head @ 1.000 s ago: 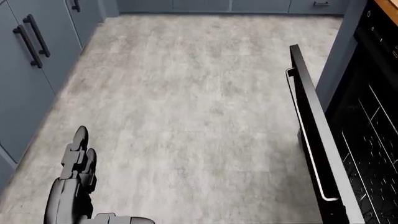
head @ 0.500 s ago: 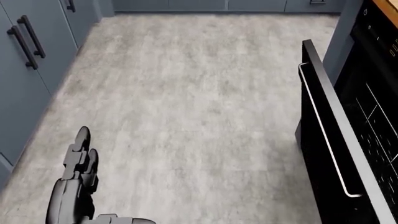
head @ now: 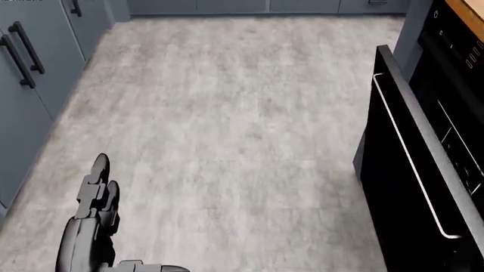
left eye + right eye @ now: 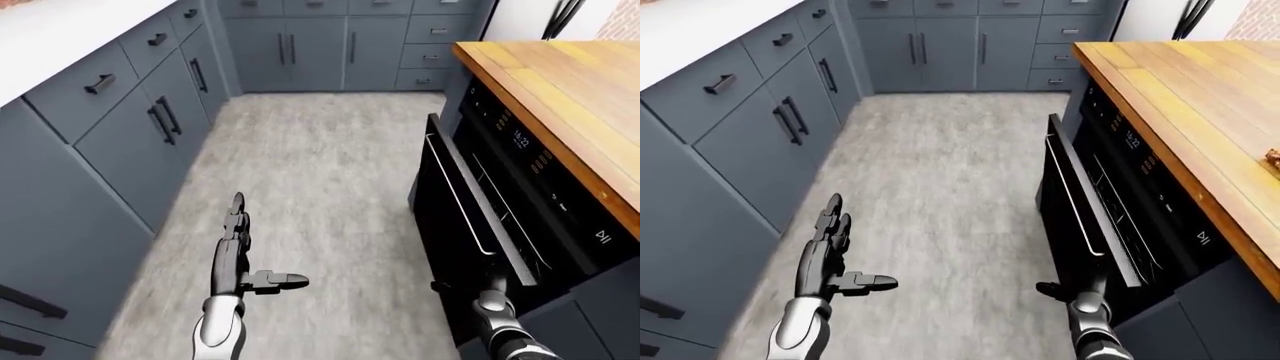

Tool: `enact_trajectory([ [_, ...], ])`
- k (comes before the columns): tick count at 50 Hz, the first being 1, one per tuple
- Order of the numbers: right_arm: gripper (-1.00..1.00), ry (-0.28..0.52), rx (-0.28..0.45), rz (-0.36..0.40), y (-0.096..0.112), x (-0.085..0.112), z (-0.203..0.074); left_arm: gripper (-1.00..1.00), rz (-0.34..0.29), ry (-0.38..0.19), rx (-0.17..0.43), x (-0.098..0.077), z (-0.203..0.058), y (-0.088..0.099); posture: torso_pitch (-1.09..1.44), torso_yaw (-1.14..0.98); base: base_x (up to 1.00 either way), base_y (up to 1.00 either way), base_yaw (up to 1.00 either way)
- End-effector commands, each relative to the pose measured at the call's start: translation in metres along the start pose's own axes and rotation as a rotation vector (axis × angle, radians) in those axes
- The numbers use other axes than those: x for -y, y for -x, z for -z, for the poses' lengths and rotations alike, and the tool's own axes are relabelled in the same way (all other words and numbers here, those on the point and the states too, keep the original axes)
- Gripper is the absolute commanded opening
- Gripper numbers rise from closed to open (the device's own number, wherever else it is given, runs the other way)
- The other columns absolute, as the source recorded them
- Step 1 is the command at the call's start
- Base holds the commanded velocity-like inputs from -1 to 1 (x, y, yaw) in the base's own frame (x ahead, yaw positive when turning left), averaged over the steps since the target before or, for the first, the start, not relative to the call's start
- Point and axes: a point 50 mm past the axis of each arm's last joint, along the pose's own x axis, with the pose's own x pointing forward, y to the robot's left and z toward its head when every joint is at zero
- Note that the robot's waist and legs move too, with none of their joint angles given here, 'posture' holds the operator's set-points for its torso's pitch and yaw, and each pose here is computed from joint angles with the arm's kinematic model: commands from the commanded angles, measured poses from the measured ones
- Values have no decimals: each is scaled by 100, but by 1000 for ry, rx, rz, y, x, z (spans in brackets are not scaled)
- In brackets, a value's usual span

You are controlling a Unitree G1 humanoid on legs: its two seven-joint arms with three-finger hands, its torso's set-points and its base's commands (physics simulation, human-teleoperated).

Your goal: Close the dishwasher door

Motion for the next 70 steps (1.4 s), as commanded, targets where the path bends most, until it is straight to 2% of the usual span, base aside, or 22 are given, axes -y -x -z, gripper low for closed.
enact_trajectory([
  [1,100,-57,128,107,-9,20,-34,100,1,0,86,0,-16,-2,0,0,0,0,0],
  [12,100,-62,144,129,-15,33,-47,100,4,-1,85,1,-16,-2,0,0,0,0,0],
  [29,100,-78,145,168,-20,55,-50,100,6,-2,88,2,-17,-2,0,0,0,0,0],
  [46,100,-72,145,175,-22,60,-52,100,3,-2,90,1,-18,-2,0,0,0,0,0],
  [70,100,-83,136,231,-26,89,-50,100,8,-2,93,3,-20,-1,0,0,0,0,0],
])
